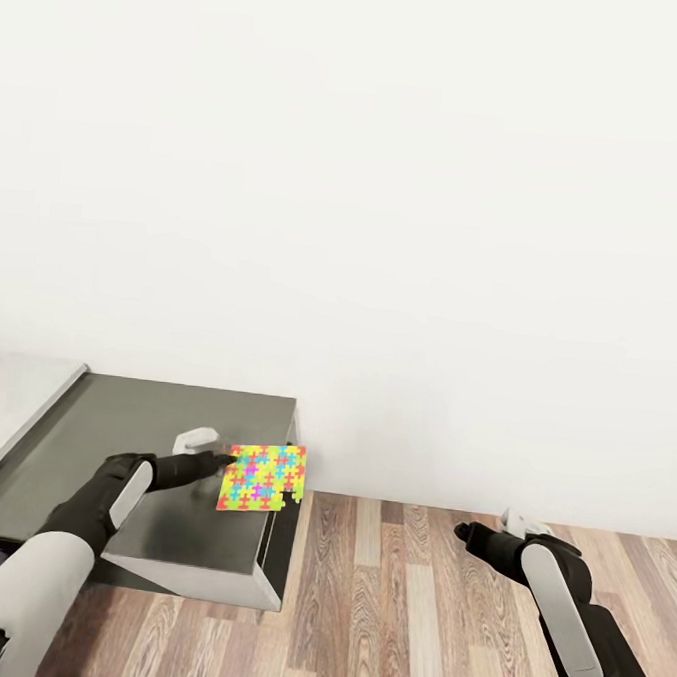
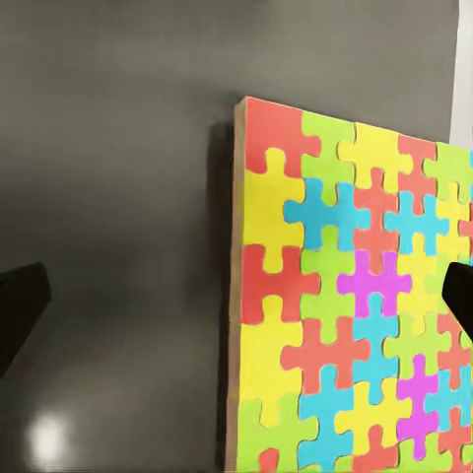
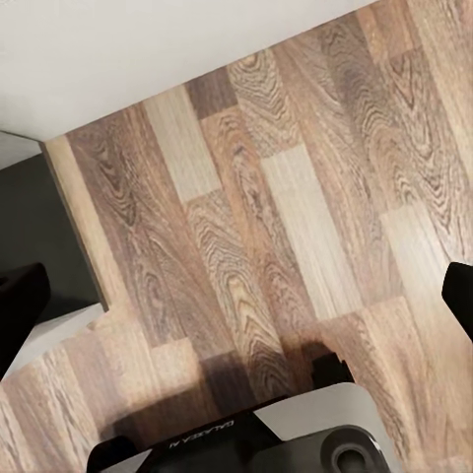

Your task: Put all the toys in the child's room - the three board games (two on the bed and one on the table), the two jigsaw puzzles on the table, and the tennis ball on the table - inside the toy box on the table in the child's room.

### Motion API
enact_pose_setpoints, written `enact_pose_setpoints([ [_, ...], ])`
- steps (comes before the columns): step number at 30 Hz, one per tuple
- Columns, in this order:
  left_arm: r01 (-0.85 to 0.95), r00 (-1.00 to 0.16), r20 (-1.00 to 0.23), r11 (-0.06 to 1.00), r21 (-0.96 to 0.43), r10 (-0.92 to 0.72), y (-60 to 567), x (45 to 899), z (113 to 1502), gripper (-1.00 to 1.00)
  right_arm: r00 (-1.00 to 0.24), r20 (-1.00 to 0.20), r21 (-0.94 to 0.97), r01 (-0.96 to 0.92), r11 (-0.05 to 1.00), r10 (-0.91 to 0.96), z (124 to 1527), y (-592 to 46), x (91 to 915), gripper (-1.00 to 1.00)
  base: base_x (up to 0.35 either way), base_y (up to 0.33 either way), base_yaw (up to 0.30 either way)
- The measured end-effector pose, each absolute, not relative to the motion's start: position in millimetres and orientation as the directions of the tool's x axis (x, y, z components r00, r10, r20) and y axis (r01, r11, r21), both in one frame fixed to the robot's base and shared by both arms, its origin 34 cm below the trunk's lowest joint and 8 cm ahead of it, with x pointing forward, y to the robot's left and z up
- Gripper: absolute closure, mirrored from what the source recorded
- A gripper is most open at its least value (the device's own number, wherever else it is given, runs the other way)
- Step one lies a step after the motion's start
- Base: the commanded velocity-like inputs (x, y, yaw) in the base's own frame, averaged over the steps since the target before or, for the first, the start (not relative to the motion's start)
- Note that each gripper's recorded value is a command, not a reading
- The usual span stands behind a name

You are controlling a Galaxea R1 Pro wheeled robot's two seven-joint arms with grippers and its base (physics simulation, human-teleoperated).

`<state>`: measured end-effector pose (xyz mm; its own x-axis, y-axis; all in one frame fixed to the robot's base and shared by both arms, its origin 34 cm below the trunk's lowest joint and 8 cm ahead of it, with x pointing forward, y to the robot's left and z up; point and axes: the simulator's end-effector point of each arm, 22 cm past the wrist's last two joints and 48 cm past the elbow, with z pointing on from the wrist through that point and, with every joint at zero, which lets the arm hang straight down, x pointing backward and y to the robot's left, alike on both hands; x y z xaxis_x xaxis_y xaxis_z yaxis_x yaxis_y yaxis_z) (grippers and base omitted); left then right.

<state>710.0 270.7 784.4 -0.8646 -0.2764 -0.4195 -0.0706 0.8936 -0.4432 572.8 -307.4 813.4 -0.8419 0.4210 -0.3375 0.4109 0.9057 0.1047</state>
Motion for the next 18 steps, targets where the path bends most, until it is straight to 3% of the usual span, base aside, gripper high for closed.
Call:
enact_pose_setpoints([
  [9,-0.095,-0.833,-0.465,0.906,-0.413,-0.3,339.3,720.8,811.0,-1.0,-0.842,-0.336,0.105,0.412,0.905,0.423,812.9,-307.3,572.4,-1.0,0.0,0.0,0.0],
  [18,0.147,-0.811,-0.502,0.728,-0.67,-0.299,311.8,724.2,931.7,-1.0,-0.829,-0.349,0.118,0.423,0.898,0.437,815.1,-308.0,575.9,-1.0,0.0,0.0,0.0],
])
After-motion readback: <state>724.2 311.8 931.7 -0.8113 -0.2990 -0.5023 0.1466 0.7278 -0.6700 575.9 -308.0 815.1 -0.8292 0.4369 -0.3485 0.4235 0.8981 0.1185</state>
